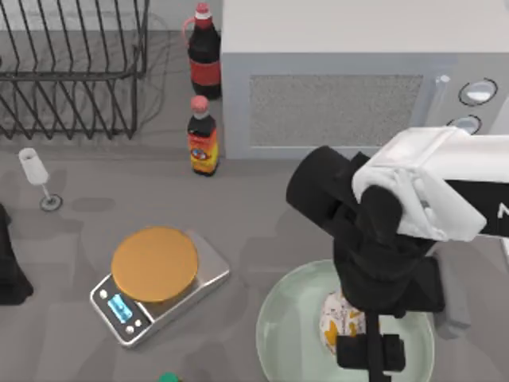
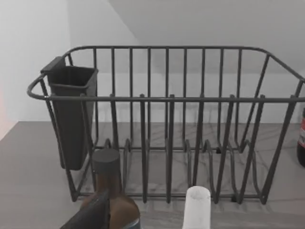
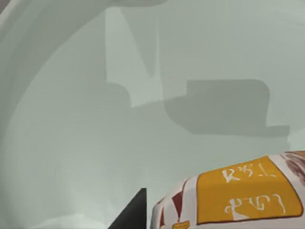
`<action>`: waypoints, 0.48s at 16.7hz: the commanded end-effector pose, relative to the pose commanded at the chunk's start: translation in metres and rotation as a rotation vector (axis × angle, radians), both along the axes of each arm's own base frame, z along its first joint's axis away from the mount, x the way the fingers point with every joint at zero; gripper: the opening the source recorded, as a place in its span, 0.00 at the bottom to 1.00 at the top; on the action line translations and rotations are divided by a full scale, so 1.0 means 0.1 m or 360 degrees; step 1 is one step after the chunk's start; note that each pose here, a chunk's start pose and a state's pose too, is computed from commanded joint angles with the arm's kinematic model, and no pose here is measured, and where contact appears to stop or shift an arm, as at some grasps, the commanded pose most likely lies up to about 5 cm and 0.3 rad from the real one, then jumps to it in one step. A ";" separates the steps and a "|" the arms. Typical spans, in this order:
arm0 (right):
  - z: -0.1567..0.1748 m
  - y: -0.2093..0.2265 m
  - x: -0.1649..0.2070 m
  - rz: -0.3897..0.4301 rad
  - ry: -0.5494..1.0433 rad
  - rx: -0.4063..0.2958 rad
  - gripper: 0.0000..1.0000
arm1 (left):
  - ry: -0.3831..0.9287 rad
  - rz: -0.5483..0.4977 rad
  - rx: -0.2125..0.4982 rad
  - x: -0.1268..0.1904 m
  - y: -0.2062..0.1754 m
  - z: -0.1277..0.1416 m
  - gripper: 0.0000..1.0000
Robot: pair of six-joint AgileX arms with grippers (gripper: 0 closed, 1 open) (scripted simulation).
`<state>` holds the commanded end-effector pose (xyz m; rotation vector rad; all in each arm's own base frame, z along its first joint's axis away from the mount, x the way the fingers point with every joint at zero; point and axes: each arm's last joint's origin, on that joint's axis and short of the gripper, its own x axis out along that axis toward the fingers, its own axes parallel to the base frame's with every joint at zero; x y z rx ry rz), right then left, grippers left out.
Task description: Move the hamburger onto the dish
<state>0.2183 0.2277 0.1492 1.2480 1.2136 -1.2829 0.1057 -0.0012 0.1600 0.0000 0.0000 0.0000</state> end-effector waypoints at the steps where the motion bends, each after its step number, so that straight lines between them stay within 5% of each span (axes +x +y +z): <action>1: 0.00 0.00 0.00 0.0000 0.0000 0.0000 0.38 | 0.0000 0.0000 0.0000 0.00 0.00 0.00 1.00; 8: 0.00 0.00 0.00 0.0000 0.0000 0.0000 0.90 | 0.0000 0.0000 0.0000 0.00 0.00 0.00 1.00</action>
